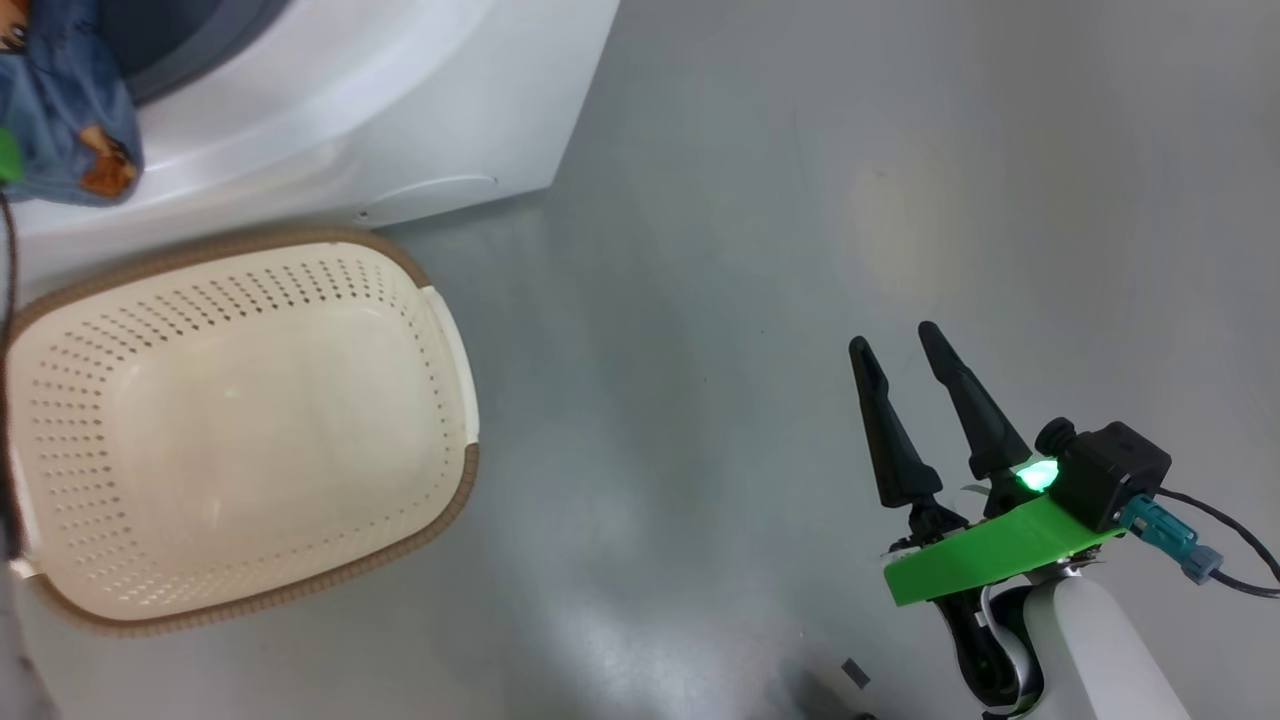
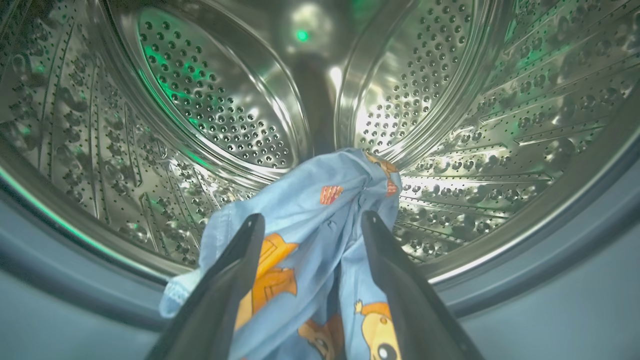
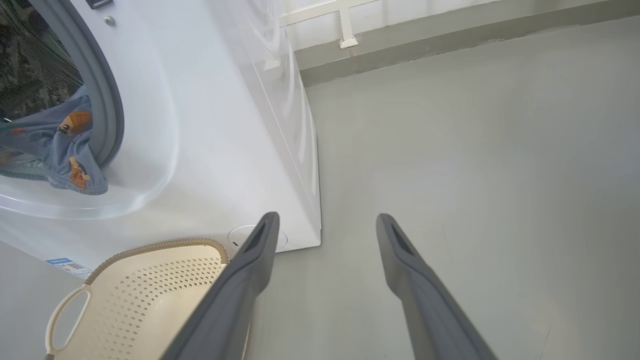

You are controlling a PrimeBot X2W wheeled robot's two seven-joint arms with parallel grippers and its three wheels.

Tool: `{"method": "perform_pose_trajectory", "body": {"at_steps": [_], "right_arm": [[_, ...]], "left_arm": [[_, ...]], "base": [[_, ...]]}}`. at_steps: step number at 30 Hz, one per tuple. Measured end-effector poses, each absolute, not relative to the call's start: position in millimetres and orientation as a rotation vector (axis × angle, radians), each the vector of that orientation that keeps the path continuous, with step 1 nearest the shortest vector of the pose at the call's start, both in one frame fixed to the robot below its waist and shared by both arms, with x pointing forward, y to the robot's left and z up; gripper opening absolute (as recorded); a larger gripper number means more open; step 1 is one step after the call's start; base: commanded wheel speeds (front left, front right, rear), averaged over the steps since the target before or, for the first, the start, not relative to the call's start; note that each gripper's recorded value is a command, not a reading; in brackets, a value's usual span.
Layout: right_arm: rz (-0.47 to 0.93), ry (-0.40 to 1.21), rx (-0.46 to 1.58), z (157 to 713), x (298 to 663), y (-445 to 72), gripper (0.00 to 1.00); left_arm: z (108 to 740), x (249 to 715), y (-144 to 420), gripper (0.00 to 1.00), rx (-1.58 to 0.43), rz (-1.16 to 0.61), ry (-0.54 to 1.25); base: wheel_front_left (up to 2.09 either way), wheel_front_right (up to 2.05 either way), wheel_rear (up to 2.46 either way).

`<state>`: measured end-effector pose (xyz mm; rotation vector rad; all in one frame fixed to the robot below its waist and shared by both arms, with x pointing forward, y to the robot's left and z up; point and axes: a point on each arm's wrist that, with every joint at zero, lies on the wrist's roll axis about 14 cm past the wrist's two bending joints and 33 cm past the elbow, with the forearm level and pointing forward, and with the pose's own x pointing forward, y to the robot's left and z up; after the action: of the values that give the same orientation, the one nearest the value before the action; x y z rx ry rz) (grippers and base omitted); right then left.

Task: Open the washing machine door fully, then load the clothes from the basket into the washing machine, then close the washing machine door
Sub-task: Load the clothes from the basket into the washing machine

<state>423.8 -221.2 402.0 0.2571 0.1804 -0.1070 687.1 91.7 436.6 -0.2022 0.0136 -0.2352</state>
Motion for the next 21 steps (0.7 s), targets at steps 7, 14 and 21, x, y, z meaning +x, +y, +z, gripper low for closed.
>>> {"method": "perform_pose_trajectory", "body": {"at_steps": [7, 14, 21], "right_arm": [[-0.086, 0.158, 0.244, 410, 427, -217, 1.00], [-0.076, 0.142, 0.235, 415, 431, -215, 1.00], [-0.065, 0.121, 0.212, 421, 435, -214, 1.00]], "left_arm": [[429, 659, 93, 1.00, -0.243, -0.211, 0.036], [421, 630, 97, 1.00, -0.237, -0.210, 0.053], [403, 585, 107, 1.00, -0.239, -0.190, 0.105]], "base": [[0.00, 0.00, 0.00], [0.00, 0.00, 0.00], [0.00, 0.00, 0.00]]}}
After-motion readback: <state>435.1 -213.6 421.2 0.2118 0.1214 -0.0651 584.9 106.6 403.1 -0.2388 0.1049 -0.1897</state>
